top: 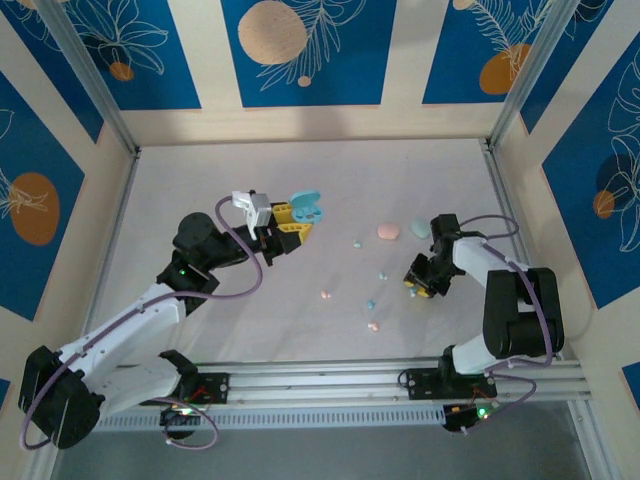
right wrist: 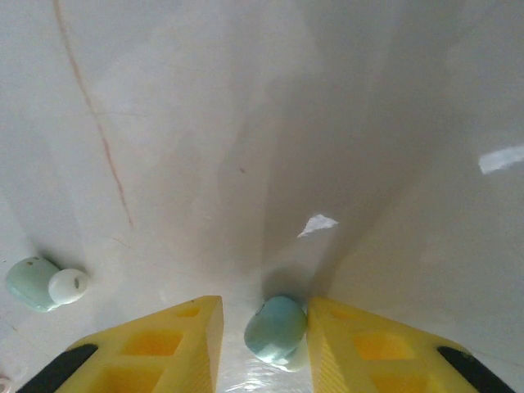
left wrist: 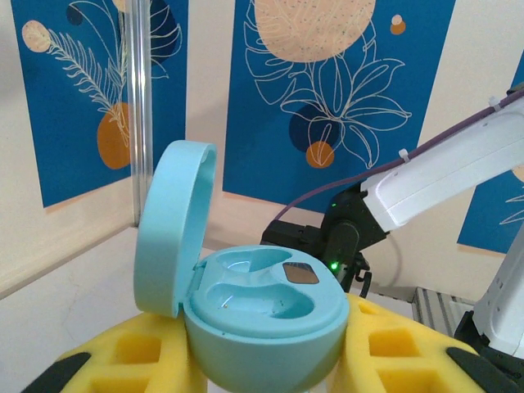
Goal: Insert wireless bluetooth earbuds into charging case
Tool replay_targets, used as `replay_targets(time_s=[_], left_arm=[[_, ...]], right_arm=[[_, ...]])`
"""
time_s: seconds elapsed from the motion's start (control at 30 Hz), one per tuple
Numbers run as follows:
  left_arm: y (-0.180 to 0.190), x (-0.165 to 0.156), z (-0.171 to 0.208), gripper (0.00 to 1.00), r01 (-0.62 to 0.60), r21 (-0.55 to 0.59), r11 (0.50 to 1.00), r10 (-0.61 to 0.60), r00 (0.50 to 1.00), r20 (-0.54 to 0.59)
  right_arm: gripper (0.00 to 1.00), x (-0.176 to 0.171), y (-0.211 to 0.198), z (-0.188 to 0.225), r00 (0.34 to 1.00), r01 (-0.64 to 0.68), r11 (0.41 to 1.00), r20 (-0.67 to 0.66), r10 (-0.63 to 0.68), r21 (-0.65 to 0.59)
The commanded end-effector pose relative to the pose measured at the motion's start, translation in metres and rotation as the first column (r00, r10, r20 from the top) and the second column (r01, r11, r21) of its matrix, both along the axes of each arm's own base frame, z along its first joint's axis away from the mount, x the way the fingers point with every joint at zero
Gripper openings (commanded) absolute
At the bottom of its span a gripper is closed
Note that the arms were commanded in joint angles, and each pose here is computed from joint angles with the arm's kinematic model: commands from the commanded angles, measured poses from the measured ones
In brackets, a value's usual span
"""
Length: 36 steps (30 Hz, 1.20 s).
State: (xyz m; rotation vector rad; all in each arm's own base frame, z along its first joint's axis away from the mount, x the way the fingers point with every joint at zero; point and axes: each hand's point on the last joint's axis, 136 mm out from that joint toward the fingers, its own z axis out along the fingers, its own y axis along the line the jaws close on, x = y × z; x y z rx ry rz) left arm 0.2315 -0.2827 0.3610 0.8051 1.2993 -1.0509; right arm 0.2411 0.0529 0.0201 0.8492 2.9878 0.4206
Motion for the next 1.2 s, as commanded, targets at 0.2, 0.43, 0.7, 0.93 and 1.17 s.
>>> replay_targets(time_s=[0.2, 0.43, 0.7, 0.93, 1.17], left_arm=[[-0.002, -0.005, 0.011, 0.24, 0.011, -0.011, 1.0, -0.011, 0.999, 0.031], [-0.002, -0.005, 0.011, 0.24, 0.012, -0.01, 1.0, -0.012, 0.999, 0.029], [-0.002, -0.005, 0.011, 0.24, 0.012, -0.012, 1.0, -0.012, 1.0, 0.028], [-0.001, -0.006, 0.011, 0.24, 0.008, -0.01, 1.0, -0.007, 1.0, 0.029], [-0.001, -0.005, 0.011, 0.24, 0.008, -0.012, 1.0, -0.008, 1.0, 0.028]], right_arm=[[0.33, 0.004, 0.003, 0.001, 0.994, -0.106, 0.993, -0.022, 0.105, -0.055], [0.32, -0.003, 0.001, -0.002, 0.981, -0.19, 0.975, -0.069, 0.183, -0.116], [0.29, -0.006, 0.0, -0.005, 0.967, -0.244, 0.958, -0.111, 0.229, -0.148], [0.28, -0.002, 0.002, -0.007, 0.959, -0.27, 0.949, -0.129, 0.251, -0.162], [0.28, 0.004, 0.001, -0.005, 0.96, -0.271, 0.945, -0.125, 0.251, -0.182]])
